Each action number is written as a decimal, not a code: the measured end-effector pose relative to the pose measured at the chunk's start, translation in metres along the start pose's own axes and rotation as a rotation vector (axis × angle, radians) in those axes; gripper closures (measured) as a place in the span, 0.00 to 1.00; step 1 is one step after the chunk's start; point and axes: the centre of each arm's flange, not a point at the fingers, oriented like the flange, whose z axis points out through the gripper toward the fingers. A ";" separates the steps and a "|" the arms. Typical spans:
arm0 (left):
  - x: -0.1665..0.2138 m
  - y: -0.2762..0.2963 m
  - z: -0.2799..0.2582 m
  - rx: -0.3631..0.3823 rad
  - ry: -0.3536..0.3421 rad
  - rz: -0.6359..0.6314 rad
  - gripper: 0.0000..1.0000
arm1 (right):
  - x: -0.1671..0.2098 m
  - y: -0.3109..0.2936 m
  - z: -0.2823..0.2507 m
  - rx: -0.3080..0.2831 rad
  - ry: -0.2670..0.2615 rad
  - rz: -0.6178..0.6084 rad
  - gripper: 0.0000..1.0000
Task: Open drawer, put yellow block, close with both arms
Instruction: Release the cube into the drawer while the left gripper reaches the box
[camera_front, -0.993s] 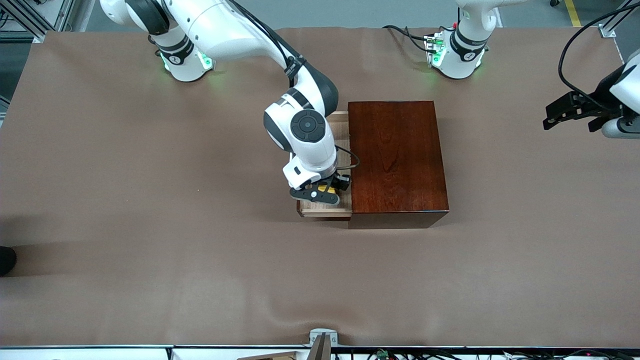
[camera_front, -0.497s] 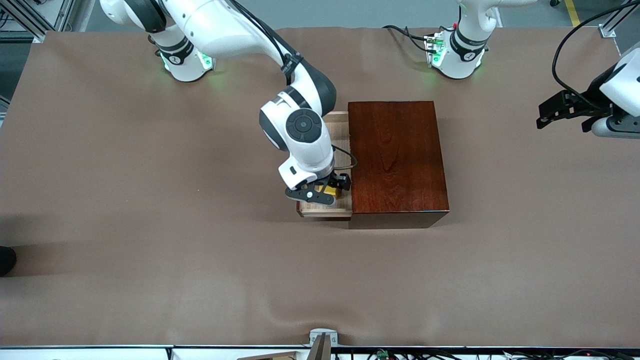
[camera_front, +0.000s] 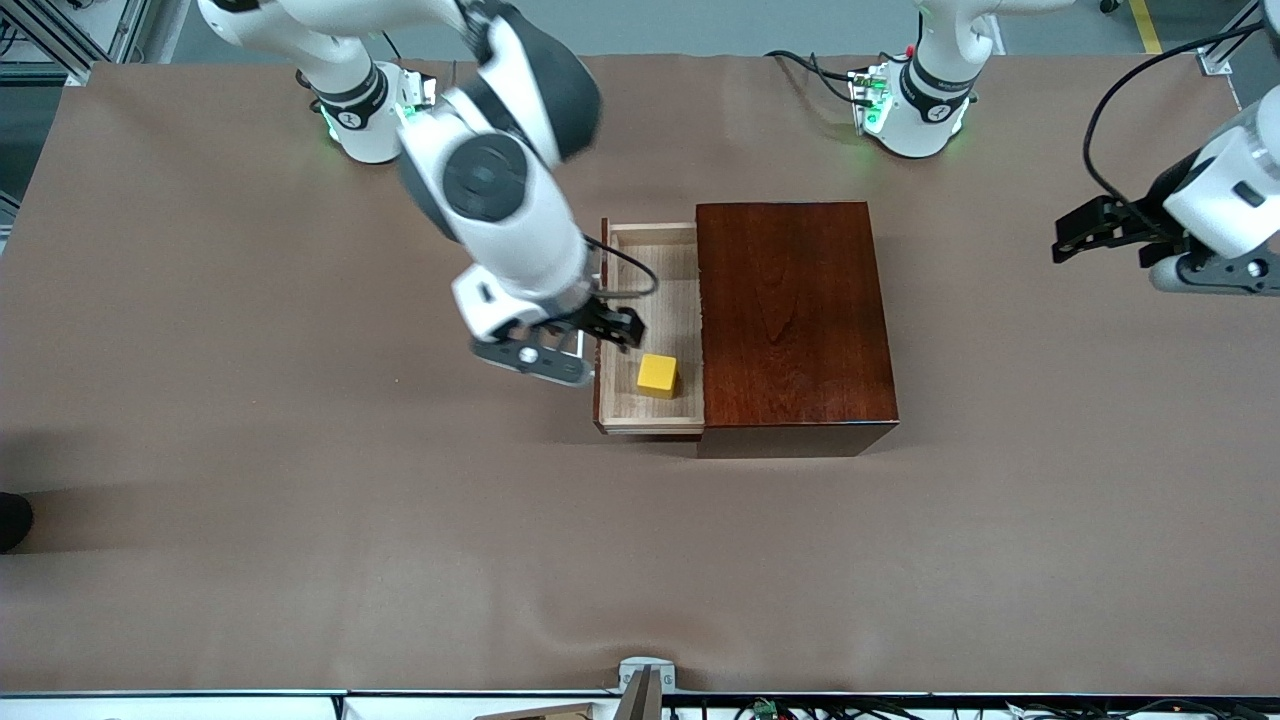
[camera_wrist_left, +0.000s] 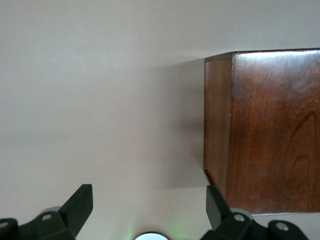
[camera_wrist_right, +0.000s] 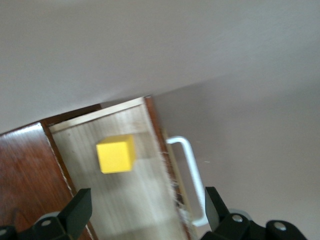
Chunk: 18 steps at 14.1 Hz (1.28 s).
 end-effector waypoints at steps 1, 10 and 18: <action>0.002 0.005 0.005 0.002 -0.010 -0.034 0.00 | 0.006 0.021 -0.019 -0.022 -0.014 -0.037 0.00; 0.011 0.099 0.055 0.050 -0.090 -0.286 0.00 | 0.069 0.265 -0.117 -0.110 -0.017 -0.181 0.00; 0.017 0.231 0.116 0.129 -0.122 -0.466 0.00 | 0.106 0.399 -0.139 -0.126 0.027 -0.241 0.00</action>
